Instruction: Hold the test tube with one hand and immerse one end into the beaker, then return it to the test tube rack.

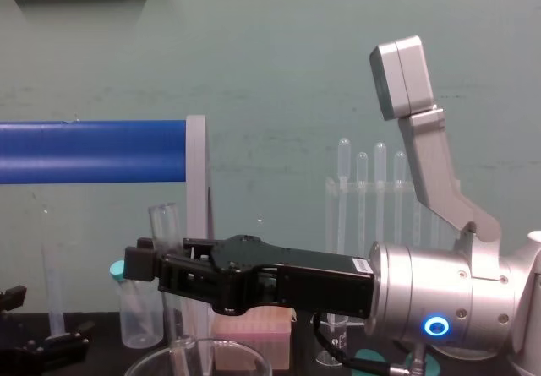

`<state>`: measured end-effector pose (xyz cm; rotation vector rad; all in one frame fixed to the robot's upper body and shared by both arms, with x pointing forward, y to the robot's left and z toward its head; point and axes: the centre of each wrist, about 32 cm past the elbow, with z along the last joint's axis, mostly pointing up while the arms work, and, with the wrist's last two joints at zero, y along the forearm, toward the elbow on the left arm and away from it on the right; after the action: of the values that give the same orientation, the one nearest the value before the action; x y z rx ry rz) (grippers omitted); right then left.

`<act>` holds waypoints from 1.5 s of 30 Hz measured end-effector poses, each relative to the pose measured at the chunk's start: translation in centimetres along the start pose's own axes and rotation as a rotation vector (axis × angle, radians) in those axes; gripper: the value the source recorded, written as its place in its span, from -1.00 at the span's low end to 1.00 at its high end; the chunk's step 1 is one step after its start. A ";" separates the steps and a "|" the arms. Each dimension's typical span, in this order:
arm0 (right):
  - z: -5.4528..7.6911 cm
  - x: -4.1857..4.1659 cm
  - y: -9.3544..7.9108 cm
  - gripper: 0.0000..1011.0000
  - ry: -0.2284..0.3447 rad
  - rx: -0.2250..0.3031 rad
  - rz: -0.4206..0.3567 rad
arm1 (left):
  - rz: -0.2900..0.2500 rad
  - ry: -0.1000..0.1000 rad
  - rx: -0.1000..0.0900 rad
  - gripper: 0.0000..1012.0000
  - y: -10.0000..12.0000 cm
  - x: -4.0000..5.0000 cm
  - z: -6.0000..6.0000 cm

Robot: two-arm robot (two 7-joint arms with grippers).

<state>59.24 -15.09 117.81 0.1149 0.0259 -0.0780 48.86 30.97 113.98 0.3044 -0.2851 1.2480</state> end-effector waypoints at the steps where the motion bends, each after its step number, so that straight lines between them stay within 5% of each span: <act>1: 0.0 0.00 0.0 -0.56 0.000 0.000 0.000 | 0.000 0.000 0.000 0.98 0.0 0.00 0.0; 45: 0.0 0.00 0.0 -0.56 0.000 0.000 0.000 | 0.000 0.000 0.000 0.98 0.0 0.00 0.0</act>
<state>59.24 -15.09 117.81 0.1149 0.0259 -0.0780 48.86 30.97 113.98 0.3044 -0.2851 1.2479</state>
